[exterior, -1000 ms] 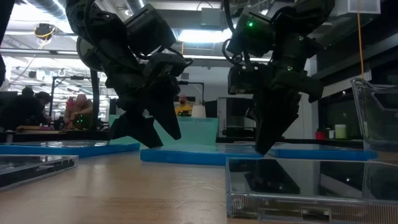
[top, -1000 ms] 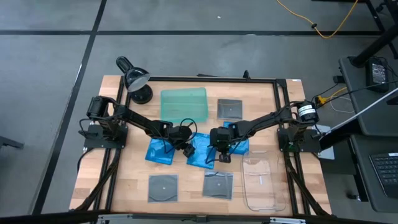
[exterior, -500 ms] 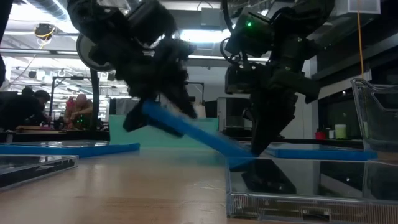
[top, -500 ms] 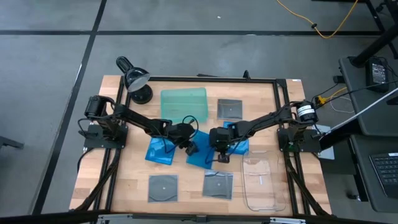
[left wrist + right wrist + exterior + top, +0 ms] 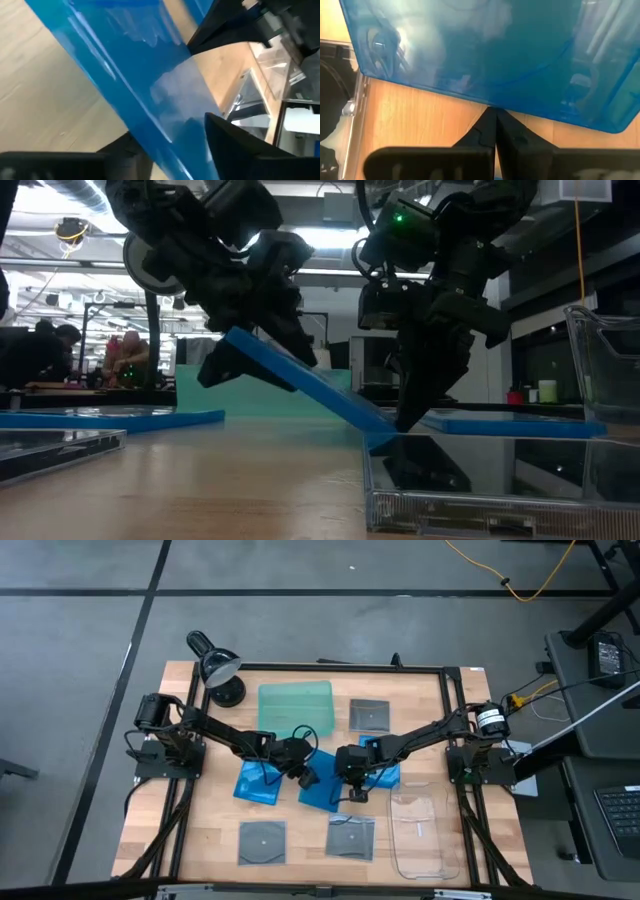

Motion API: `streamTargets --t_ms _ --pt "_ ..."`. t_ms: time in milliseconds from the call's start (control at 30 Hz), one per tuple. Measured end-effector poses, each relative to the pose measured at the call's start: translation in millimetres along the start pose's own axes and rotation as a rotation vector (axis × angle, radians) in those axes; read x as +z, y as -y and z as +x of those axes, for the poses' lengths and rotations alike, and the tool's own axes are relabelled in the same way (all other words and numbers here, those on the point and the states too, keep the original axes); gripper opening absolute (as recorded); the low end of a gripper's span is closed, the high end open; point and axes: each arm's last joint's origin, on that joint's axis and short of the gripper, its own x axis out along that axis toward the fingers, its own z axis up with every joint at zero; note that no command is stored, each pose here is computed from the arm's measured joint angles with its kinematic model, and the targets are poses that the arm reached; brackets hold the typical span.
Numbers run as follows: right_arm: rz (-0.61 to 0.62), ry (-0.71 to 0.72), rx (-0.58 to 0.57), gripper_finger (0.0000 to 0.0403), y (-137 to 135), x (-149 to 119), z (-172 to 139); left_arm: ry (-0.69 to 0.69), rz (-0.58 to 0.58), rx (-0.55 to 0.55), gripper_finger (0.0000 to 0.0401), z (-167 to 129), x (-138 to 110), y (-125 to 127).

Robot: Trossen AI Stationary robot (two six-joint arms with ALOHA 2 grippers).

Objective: Pick & place jewel cases by type
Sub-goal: Put the middle blue CD case into the green bin

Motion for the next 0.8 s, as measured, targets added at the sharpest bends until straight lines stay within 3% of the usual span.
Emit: streamTargets --t_ms 267,500,800 --pt "-0.001 -0.003 -0.009 0.0003 0 0 -4 -0.034 -0.042 0.002 0.0018 -1 -1 0" --pt "-0.045 0.024 -0.176 0.0007 0 1 -43 -0.003 -0.012 -0.011 0.0017 -13 2 6" --pt "-0.022 0.154 -0.383 0.0009 7 -1 -119 0.150 0.064 0.066 0.0013 -62 11 18"
